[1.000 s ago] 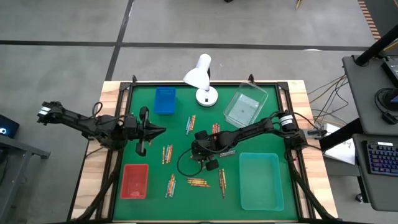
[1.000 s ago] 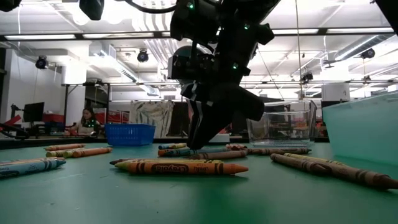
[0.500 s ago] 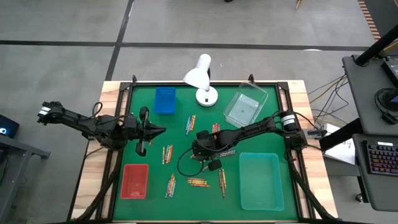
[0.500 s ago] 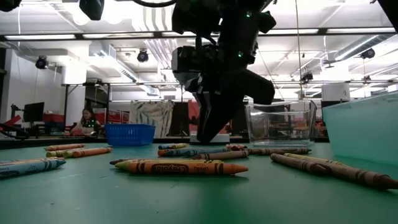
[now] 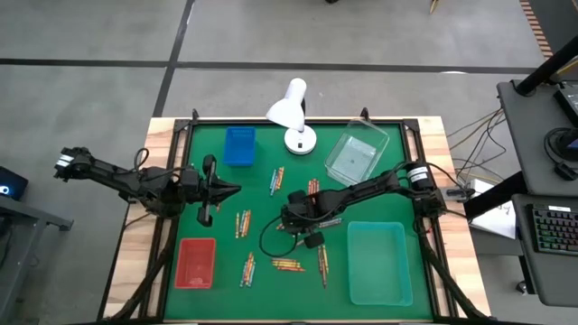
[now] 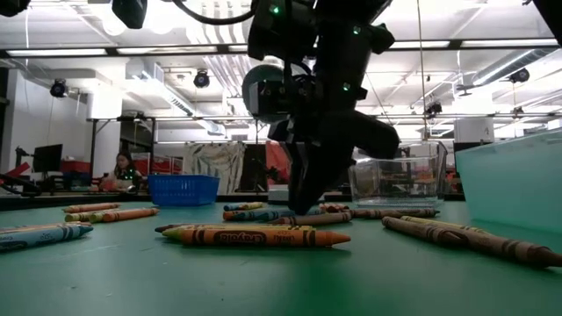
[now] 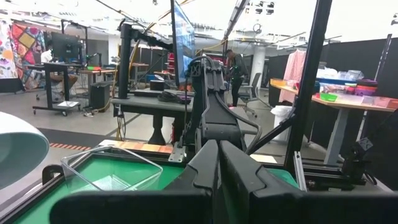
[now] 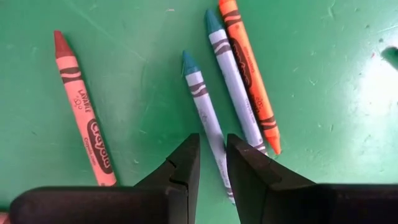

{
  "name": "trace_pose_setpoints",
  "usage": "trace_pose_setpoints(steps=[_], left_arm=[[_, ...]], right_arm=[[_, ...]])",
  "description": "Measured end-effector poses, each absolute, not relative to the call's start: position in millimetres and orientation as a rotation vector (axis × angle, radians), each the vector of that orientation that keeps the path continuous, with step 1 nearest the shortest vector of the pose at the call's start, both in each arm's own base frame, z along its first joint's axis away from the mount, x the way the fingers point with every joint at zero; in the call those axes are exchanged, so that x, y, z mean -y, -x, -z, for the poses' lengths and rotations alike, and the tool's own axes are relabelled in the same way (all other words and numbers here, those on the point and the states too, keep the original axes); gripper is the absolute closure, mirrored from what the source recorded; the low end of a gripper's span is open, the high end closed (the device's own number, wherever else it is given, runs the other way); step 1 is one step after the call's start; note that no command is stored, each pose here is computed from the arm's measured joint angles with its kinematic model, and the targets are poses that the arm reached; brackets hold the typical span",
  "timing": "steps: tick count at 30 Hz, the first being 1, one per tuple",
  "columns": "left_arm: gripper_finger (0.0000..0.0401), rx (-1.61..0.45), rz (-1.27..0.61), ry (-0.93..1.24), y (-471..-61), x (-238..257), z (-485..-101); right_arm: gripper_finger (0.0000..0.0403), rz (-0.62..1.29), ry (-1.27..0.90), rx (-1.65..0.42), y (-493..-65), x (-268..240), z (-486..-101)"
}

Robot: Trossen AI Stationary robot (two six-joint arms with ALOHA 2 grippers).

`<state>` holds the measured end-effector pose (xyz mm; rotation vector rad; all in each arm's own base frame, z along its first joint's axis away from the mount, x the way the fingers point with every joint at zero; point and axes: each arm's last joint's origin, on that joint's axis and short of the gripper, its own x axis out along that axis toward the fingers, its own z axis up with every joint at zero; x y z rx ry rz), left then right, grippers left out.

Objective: Sort crayons
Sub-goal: Put the blue crayon into the green bin

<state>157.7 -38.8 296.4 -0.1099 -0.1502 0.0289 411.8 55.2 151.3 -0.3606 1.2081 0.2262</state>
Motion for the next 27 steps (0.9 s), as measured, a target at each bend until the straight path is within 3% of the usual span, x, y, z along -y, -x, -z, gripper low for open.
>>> trace_pose_setpoints(steps=[18,27], left_arm=[[0.0401,0.142,-0.029,0.107,-157.8,38.8,-295.6],[0.0401,0.143,-0.029,0.108,-157.8,38.8,-295.7]], right_arm=[[0.0333,-0.256,0.403,-1.232,-414.9,-55.5,-128.7],[0.0382,-0.261,0.405,-1.227,-414.3,-55.6,-131.4]])
